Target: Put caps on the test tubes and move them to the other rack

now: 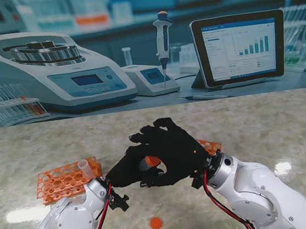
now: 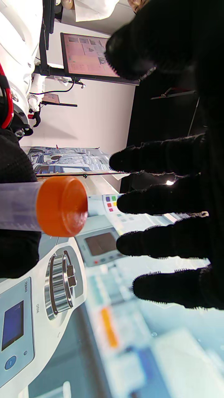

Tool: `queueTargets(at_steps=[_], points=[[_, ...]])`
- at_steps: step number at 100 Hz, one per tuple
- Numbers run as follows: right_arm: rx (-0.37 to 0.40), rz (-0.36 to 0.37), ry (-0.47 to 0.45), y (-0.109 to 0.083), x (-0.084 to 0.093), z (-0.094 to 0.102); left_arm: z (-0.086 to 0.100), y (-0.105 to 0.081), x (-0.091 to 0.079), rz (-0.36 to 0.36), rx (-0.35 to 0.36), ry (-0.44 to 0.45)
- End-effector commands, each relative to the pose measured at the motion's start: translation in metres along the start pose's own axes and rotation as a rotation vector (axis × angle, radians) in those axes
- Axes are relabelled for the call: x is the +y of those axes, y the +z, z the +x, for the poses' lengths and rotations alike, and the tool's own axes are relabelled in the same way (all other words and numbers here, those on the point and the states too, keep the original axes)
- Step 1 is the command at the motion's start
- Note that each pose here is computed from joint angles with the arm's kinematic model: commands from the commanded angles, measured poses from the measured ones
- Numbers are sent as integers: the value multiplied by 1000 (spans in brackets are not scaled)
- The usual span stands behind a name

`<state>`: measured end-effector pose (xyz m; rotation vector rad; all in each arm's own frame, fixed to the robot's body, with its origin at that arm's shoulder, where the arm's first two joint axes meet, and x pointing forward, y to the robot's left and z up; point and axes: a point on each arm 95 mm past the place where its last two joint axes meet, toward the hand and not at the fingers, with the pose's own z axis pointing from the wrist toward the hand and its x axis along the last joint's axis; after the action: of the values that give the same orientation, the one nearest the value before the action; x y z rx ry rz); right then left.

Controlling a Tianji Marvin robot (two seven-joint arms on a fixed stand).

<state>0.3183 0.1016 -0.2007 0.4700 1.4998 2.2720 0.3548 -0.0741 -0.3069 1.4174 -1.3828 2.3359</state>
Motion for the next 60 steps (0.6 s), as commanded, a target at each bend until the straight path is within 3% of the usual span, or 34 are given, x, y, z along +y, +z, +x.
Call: queueTargets(at_steps=[1, 60], points=[[5, -11, 3, -1, 2, 5, 0, 0, 0, -2, 1, -2], [-6, -60, -37, -16, 19, 5, 0, 1, 1, -3, 0, -2]])
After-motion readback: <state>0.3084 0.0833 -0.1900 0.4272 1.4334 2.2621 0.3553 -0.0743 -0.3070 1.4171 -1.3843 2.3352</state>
